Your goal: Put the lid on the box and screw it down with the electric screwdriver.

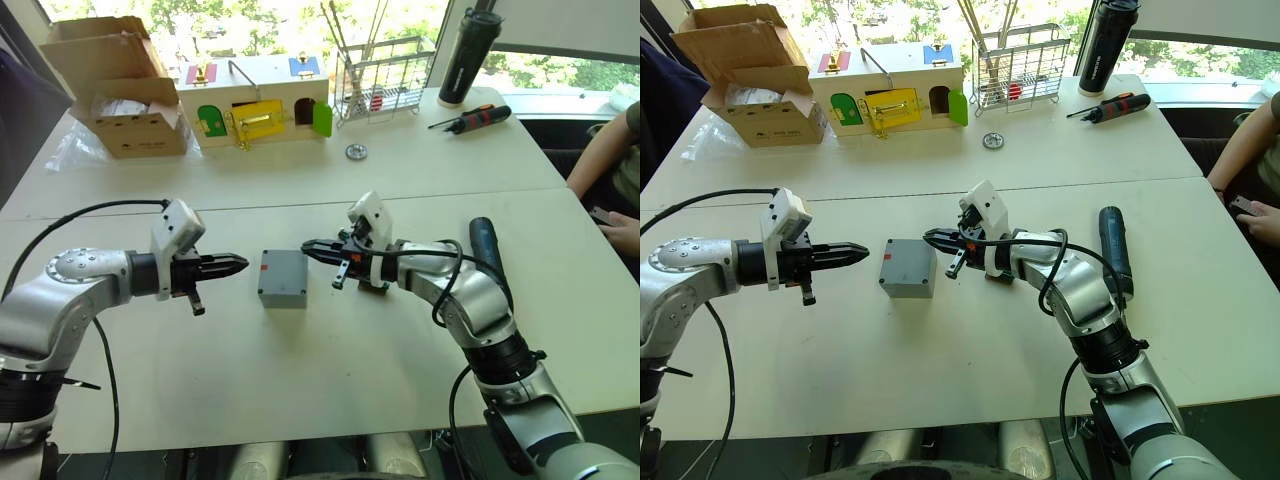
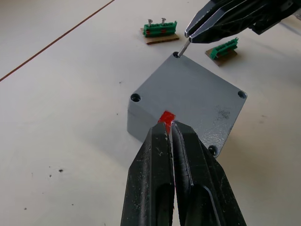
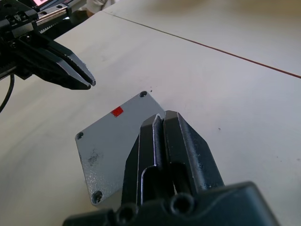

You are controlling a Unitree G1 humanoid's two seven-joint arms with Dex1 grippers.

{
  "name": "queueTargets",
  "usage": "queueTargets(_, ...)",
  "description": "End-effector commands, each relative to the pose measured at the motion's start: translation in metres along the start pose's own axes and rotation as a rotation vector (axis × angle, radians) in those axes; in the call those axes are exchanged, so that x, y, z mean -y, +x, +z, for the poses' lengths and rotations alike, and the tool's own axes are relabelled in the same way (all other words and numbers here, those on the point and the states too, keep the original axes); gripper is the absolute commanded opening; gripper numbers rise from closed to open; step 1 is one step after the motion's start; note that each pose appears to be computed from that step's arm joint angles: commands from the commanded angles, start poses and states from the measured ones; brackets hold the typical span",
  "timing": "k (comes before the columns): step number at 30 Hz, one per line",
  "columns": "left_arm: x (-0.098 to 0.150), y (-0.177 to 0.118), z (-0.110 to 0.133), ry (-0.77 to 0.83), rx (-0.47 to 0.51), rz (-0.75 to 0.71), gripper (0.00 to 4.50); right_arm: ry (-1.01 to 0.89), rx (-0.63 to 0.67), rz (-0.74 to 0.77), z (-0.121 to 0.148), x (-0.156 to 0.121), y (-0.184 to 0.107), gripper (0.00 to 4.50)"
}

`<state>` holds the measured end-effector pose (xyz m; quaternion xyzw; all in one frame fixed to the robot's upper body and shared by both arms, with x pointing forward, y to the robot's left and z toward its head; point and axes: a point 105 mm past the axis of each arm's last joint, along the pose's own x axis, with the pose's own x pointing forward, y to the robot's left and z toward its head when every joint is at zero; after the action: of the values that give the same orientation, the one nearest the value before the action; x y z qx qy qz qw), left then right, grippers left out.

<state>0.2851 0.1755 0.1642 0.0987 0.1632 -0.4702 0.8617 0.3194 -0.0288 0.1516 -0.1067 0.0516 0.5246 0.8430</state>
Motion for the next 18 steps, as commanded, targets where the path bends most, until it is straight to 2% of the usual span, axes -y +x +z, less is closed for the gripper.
queueTargets(1,0.0023,-0.0028,0.0098,0.034,0.023,0.000,0.14,-0.031,0.026,0.004,0.0054,-0.0017,0.0014,0.04)
queueTargets(18,0.0033,0.0014,0.0103,0.040,0.026,-0.004,0.14,-0.015,0.006,0.005,-0.0029,-0.0010,0.0059,0.04)
